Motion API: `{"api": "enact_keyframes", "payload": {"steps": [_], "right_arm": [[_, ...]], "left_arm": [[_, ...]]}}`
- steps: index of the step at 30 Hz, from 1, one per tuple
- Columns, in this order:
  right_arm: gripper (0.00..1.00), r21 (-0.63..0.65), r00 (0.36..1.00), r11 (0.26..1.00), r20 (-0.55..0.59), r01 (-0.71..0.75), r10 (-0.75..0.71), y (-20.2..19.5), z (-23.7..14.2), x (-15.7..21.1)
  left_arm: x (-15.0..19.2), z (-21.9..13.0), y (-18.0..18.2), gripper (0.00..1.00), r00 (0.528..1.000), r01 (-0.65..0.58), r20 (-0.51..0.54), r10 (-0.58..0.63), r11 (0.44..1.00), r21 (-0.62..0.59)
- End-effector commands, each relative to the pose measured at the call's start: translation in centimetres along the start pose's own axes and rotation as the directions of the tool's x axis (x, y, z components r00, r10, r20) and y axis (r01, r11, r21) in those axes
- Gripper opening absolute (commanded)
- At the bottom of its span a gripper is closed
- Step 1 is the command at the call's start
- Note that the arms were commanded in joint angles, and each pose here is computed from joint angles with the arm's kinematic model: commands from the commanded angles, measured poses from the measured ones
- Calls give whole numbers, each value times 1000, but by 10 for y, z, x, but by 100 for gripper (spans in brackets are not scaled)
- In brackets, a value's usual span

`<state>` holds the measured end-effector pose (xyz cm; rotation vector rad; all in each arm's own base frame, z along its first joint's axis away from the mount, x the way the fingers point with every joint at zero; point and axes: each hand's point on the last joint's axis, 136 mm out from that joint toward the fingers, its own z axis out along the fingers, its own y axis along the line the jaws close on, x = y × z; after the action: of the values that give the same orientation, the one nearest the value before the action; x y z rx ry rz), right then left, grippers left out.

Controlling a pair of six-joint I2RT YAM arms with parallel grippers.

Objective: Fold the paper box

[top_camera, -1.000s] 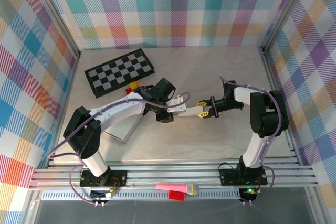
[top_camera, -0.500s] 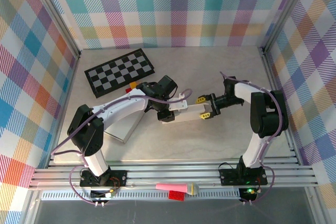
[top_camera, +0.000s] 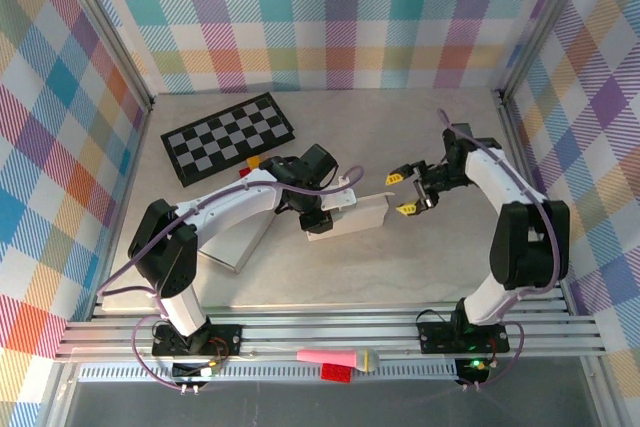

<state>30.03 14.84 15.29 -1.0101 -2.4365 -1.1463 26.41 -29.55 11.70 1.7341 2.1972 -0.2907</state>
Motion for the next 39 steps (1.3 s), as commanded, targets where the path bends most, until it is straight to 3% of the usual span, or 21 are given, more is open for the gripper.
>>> {"api": "enact_keyframes", "payload": {"steps": [1,3,5,7,13,17,24,39], "right_arm": [[57,79,942,966,217,245,-256,10,-40,-5],[51,140,855,915,325,378,-403,13,-57,-10],[46,200,700,810,418,551,-579,20,-69,-12],[38,296,522,664,436,686,-733,24,-73,-9],[39,354,258,340,258,871,-931,31,-49,8],[44,358,144,191,151,914,-978,31,-31,14],[50,230,86,102,78,968,-993,35,-8,28],[52,105,130,137,71,985,-989,44,13,30]], "left_arm": [[5,0,-3,37,999,29,-22,-28,999,41],[6,0,-3,37,999,29,-24,-28,999,46],[7,-1,-3,37,999,24,-24,-22,998,50],[9,-1,-3,37,999,20,-28,-18,998,55],[13,-4,1,37,1000,19,-22,-18,997,72],[17,-5,3,37,1000,14,-29,-11,996,94],[19,-4,10,37,999,21,-33,-18,995,102],[19,-3,12,37,999,33,-32,-30,994,105]]}}
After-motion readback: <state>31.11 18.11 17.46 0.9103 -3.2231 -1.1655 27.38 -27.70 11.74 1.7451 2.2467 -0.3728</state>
